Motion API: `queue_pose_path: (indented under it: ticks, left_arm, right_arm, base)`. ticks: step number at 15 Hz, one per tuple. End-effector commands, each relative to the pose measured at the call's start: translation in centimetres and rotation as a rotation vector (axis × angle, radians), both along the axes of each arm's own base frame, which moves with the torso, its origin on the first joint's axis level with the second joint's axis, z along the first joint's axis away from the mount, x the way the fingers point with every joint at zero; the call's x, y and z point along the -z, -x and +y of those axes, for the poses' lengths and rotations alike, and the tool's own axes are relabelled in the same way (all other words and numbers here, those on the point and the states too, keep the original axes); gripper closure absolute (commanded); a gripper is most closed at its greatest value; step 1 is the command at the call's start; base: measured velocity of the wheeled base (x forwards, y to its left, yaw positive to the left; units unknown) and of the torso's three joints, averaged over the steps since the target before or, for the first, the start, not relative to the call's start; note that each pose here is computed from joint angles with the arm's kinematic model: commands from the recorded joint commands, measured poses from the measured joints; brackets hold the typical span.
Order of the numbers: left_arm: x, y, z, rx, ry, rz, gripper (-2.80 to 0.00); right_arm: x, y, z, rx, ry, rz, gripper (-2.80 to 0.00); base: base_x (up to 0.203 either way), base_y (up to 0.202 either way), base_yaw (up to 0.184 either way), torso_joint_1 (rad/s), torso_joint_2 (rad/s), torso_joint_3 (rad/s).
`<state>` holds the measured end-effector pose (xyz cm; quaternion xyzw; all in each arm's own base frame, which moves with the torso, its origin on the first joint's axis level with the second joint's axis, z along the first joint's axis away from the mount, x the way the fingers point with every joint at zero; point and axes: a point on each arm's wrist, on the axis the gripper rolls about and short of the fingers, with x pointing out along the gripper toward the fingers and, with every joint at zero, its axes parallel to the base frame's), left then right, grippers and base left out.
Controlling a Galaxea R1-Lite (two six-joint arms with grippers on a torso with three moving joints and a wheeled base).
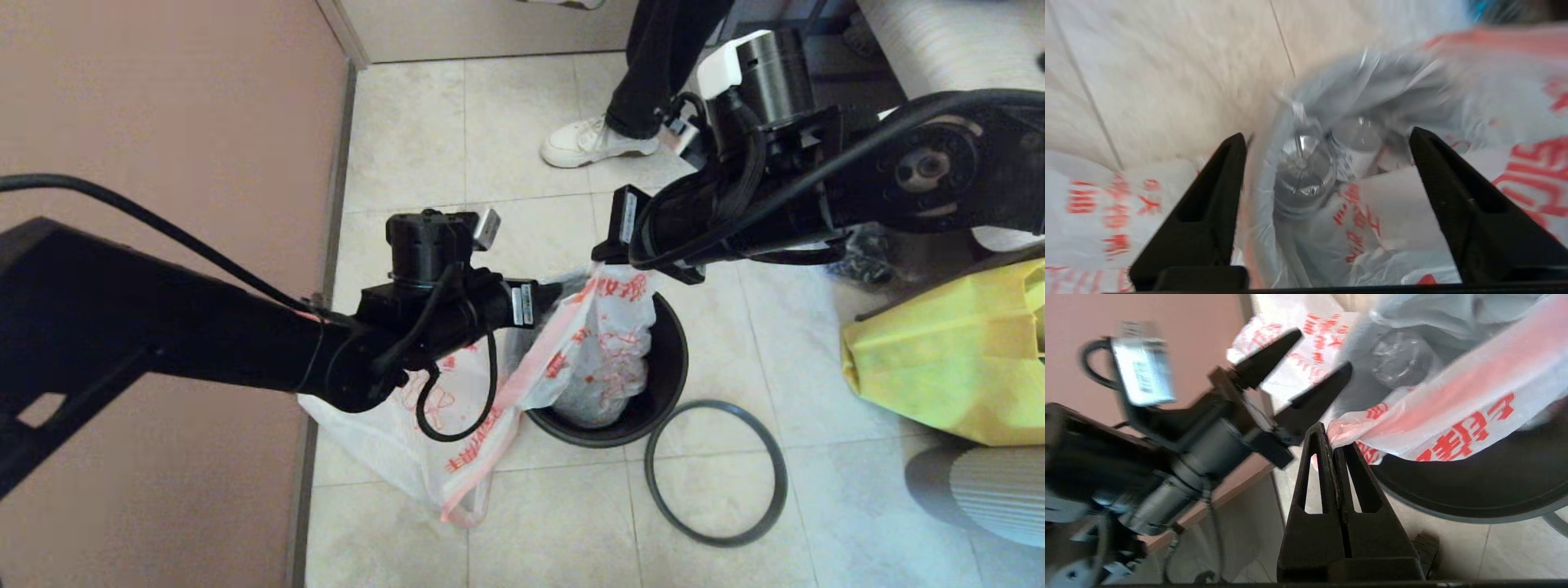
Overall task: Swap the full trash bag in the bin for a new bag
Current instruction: Place the trash bag on the floor
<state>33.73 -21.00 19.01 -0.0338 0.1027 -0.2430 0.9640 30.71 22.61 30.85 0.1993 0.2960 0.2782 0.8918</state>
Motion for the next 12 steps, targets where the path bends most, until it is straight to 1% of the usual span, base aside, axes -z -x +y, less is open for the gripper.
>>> queue_pose_path:
  ticks: [1, 4, 5, 6, 8, 9, 10, 11, 12]
  left_arm:
    - [-3.1, 2.1, 1.2, -0.001, 0.039, -0.06, -2.8]
    - [-4.7, 4.8, 2.8, -0.056, 0.031, -0.071, -2.8]
    - [-5.0, 5.6, 3.3, -0.072, 0.025, -0.069, -2.74]
    - [-5.2, 6.8, 3.6, -0.073, 0.023, -0.068, 0.0]
    - [-5.1, 8.7, 4.1, -0.078, 0.011, -0.059, 0.0]
    - [-4.5, 9.5, 4.5, -0.085, -0.006, -0.044, 0.0]
    - [-3.7, 10.1, 4.9, -0.1, -0.022, -0.026, 0.0]
    - [-2.9, 10.7, 5.4, -0.118, -0.041, -0.007, 0.0]
    - [-2.3, 11.4, 5.9, -0.131, -0.058, 0.009, 0.0]
  right_arm:
    - [-1.6, 1.5, -0.4, -0.014, -0.022, -0.027, 0.0]
    - [-3.8, 4.5, -1.5, -0.037, -0.031, -0.042, 0.0]
    - [-4.5, 5.6, -2.0, -0.038, -0.025, -0.042, 0.0]
    - [-5.3, 6.9, -2.7, -0.042, -0.019, -0.051, 0.0]
    - [-7.0, 9.5, -4.0, -0.068, -0.005, -0.091, 0.0]
    - [-7.8, 11.0, -4.7, -0.083, -0.007, -0.109, 0.0]
    - [-8.3, 12.7, -5.4, -0.096, 0.019, -0.111, 0.0]
    - [-8.4, 14.1, -6.1, -0.088, 0.068, -0.121, 0.0]
    - [-8.9, 15.0, -6.9, -0.075, 0.097, -0.152, 0.0]
  base:
    - [0.0, 0.0, 0.0, 0.0, 0.0, 0.0]
    - [0.0, 0.0, 0.0, 0.0, 0.0, 0.0]
    - [0.0, 0.0, 0.0, 0.0, 0.0, 0.0]
    - [0.0, 0.0, 0.0, 0.0, 0.0, 0.0]
    - [0.0, 0.0, 0.0, 0.0, 0.0, 0.0]
    - [0.0, 0.0, 0.0, 0.0, 0.0, 0.0]
    - [0.0, 0.0, 0.0, 0.0, 0.0, 0.0]
    - [0.0, 0.0, 0.0, 0.0, 0.0, 0.0]
    - [0.0, 0.0, 0.0, 0.0, 0.0, 0.0]
